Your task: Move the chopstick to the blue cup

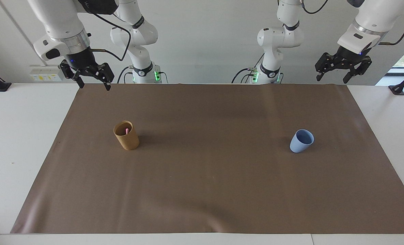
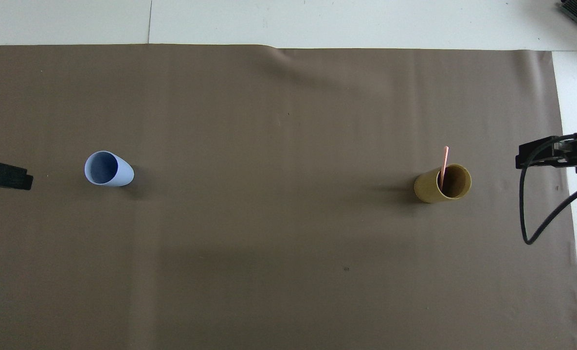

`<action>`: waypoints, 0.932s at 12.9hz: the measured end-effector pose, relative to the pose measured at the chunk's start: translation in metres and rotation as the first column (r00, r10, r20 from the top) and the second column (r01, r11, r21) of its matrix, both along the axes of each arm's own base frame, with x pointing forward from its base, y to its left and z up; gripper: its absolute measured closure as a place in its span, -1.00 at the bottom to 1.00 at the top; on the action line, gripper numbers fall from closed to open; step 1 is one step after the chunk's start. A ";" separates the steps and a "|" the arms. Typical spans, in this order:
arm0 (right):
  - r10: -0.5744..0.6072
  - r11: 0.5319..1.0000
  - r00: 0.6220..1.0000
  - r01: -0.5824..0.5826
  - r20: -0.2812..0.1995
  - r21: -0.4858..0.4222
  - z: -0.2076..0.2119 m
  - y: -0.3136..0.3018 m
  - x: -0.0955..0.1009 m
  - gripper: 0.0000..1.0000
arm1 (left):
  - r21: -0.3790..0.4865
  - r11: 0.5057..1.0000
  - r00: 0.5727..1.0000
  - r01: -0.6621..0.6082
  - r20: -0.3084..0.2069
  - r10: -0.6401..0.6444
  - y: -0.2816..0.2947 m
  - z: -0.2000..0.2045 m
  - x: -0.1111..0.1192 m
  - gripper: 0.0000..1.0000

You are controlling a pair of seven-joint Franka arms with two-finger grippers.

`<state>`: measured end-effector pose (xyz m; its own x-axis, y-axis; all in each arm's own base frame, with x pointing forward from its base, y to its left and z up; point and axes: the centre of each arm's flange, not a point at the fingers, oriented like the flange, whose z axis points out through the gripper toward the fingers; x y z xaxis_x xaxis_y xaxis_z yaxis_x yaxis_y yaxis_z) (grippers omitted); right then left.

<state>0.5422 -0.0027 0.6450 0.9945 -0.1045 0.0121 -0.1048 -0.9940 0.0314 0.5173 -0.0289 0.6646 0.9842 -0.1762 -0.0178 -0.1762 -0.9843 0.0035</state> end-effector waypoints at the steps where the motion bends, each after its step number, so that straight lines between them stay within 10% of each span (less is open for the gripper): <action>1: -0.001 1.000 1.000 0.001 0.001 0.000 0.001 0.000 0.000 -1.00 | 0.000 1.000 1.000 0.000 -0.001 0.000 0.000 0.000 0.000 -1.00; 12: 0.000 1.000 1.000 0.000 0.003 0.003 0.001 0.000 0.000 -1.00 | 0.002 1.000 1.000 0.017 -0.003 -0.017 -0.011 -0.002 -0.001 -1.00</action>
